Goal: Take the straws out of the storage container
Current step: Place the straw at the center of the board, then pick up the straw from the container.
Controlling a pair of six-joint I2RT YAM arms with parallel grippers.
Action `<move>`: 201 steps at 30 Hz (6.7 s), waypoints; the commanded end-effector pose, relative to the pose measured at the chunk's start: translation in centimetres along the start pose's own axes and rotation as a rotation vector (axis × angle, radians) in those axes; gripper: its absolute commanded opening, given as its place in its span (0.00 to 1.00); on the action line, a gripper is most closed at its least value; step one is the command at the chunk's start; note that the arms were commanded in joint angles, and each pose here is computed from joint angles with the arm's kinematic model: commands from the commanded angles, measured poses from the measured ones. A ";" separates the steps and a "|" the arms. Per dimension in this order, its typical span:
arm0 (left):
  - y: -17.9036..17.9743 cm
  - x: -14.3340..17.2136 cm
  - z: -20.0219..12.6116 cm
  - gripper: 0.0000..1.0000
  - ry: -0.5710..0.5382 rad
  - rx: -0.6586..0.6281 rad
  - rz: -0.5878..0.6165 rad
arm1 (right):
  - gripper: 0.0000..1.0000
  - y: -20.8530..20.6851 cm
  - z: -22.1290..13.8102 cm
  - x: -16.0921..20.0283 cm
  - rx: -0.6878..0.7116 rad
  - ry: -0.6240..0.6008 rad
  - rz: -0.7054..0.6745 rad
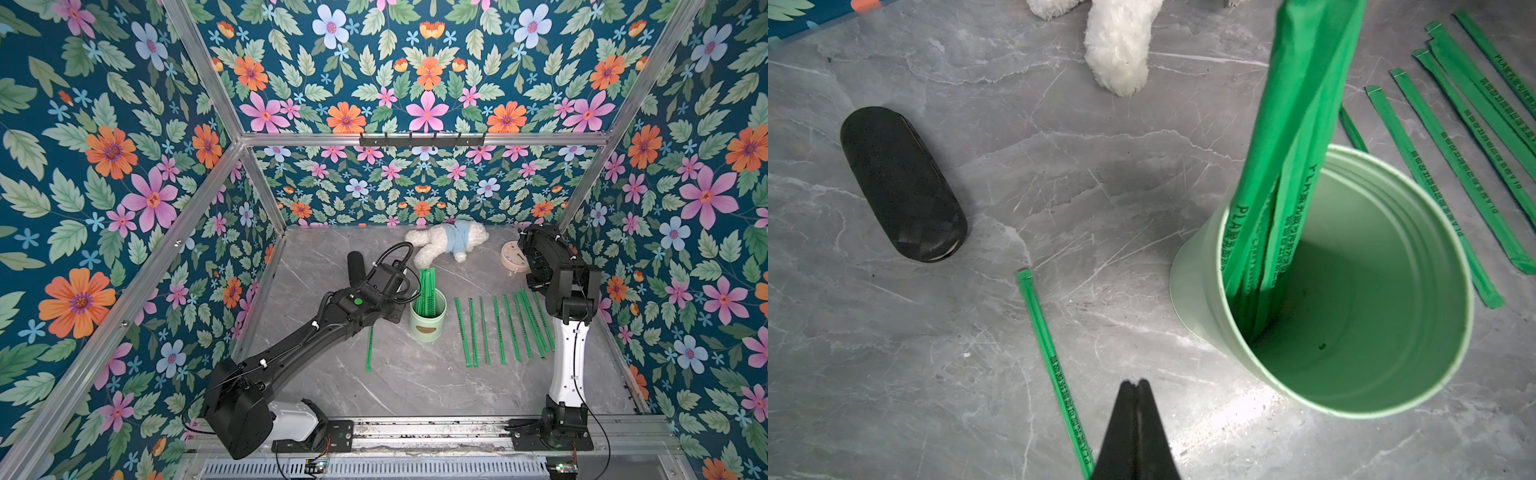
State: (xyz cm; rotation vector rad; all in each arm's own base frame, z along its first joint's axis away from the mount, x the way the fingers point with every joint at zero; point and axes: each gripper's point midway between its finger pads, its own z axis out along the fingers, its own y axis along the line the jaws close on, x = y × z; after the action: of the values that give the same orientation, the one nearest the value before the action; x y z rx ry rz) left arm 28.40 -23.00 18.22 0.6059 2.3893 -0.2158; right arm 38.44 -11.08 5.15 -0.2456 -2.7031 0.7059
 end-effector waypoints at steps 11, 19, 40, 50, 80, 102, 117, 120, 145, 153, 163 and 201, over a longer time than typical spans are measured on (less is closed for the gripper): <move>0.0 0.1 0.0 0.00 0.009 -0.001 0.005 | 0.18 0.4 0.3 -0.3 -0.013 0.018 0.005; 0.1 0.0 0.1 0.00 0.007 -0.009 0.004 | 0.19 0.1 -1.7 0.3 -0.069 -0.020 0.034; -2.3 -5.0 -1.8 0.00 -0.162 0.142 -0.216 | 0.23 6.7 -19.4 12.9 -0.861 -0.630 -0.032; -2.1 -5.9 -1.5 0.86 -0.197 0.140 -0.294 | 0.27 6.0 -24.1 18.6 -1.051 -0.775 -0.092; -2.1 -7.6 2.6 0.52 -0.170 0.061 -0.217 | 0.31 9.1 -27.2 23.5 -1.133 -0.857 -0.327; -3.4 -7.8 3.2 0.43 -0.164 0.124 -0.211 | 0.31 9.4 -27.0 23.2 -1.116 -0.846 -0.332; -3.4 -7.9 2.9 0.15 -0.167 0.126 -0.215 | 0.31 9.6 -26.8 23.0 -1.109 -0.838 -0.332; -3.3 -7.7 2.9 0.15 -0.165 0.125 -0.218 | 0.31 9.6 -26.8 23.0 -1.109 -0.836 -0.333; -3.1 -6.8 2.5 0.25 -0.152 0.124 -0.233 | 0.31 9.8 -26.7 23.0 -1.103 -0.832 -0.341; -3.3 -6.6 3.0 0.19 -0.146 0.129 -0.229 | 0.31 9.8 -26.6 23.0 -1.100 -0.830 -0.341; -3.5 -6.9 3.0 0.19 -0.153 0.142 -0.231 | 0.31 9.8 -26.5 23.0 -1.095 -0.829 -0.340; -0.6 -8.4 -4.1 0.05 -0.167 0.024 -0.213 | 0.32 9.8 -26.8 23.3 -1.101 -0.835 -0.349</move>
State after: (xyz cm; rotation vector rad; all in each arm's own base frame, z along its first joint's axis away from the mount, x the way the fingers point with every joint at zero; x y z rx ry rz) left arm 31.91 -27.34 26.40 0.3285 2.2612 -0.4886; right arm 27.33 14.88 28.19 0.3186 -3.4384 -1.0599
